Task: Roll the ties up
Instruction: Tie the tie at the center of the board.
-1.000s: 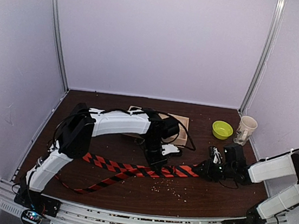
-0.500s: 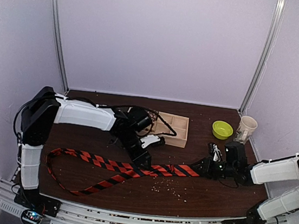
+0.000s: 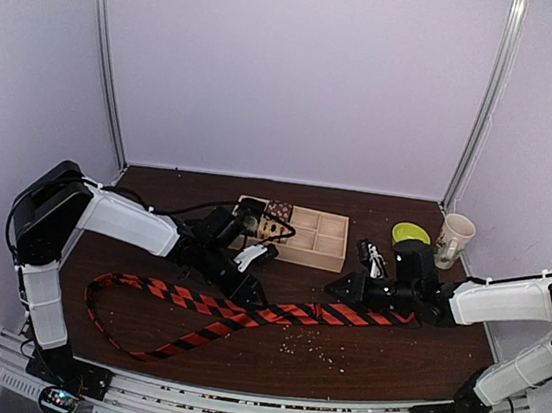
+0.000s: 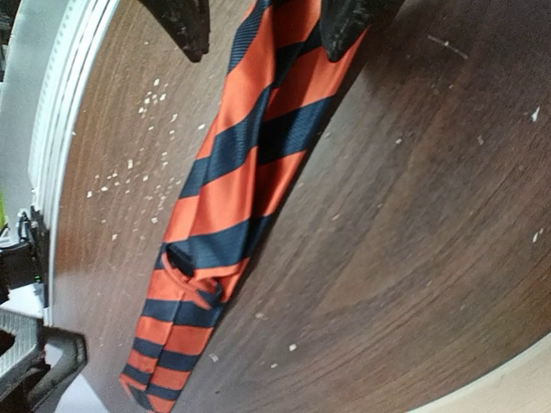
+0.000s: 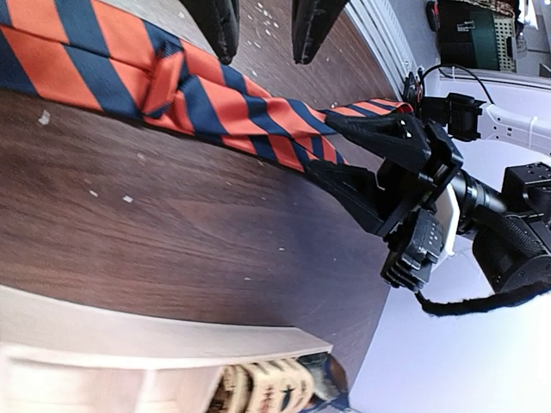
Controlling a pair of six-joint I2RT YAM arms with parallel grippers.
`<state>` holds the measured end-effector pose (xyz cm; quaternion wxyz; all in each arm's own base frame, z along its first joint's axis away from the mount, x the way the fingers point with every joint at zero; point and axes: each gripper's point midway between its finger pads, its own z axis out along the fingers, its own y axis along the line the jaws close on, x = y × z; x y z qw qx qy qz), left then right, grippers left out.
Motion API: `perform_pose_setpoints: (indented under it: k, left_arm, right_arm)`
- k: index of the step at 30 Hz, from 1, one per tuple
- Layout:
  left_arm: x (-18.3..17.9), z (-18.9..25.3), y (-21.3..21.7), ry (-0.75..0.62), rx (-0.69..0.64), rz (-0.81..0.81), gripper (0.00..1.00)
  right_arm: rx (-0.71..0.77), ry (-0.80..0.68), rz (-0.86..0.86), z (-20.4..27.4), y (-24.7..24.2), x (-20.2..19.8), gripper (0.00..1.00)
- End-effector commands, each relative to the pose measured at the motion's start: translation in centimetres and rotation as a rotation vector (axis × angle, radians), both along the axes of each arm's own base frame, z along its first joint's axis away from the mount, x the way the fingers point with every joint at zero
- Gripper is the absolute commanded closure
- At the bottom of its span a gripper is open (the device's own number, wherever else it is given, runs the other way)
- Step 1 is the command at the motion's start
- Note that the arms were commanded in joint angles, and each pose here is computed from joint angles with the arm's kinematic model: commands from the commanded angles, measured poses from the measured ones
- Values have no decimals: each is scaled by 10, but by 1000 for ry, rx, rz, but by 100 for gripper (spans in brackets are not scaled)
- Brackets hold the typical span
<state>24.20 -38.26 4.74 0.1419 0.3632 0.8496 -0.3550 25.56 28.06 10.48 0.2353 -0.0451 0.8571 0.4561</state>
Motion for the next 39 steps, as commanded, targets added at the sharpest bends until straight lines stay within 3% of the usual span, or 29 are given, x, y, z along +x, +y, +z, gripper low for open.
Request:
perform_pose_setpoints:
  k: [1, 11, 21, 25, 33, 39]
  left_arm:
    - [-1, 13, -15, -4, -100, -19, 55]
    - [-5, -3, -7, 19, -61, -1, 58]
    - [-7, -19, 6, 26, -6, 33, 54]
    - [-15, -17, 0, 47, -25, -2, 63]
    - [-42, 6, -25, 73, -148, -124, 100]
    - [-44, 10, -28, 91, -163, -133, 100]
  right_arm:
    - [-42, -36, 27, 2, 23, 6, 78]
    - [-94, -4, 93, -22, 62, 5, 80]
    - [-201, 52, 91, -64, 61, 6, 81]
    - [-226, 70, 94, -73, 59, 4, 82]
    - [-195, 66, 78, -67, 56, 0, 83]
    - [-144, 5, 69, -32, 53, 0, 80]
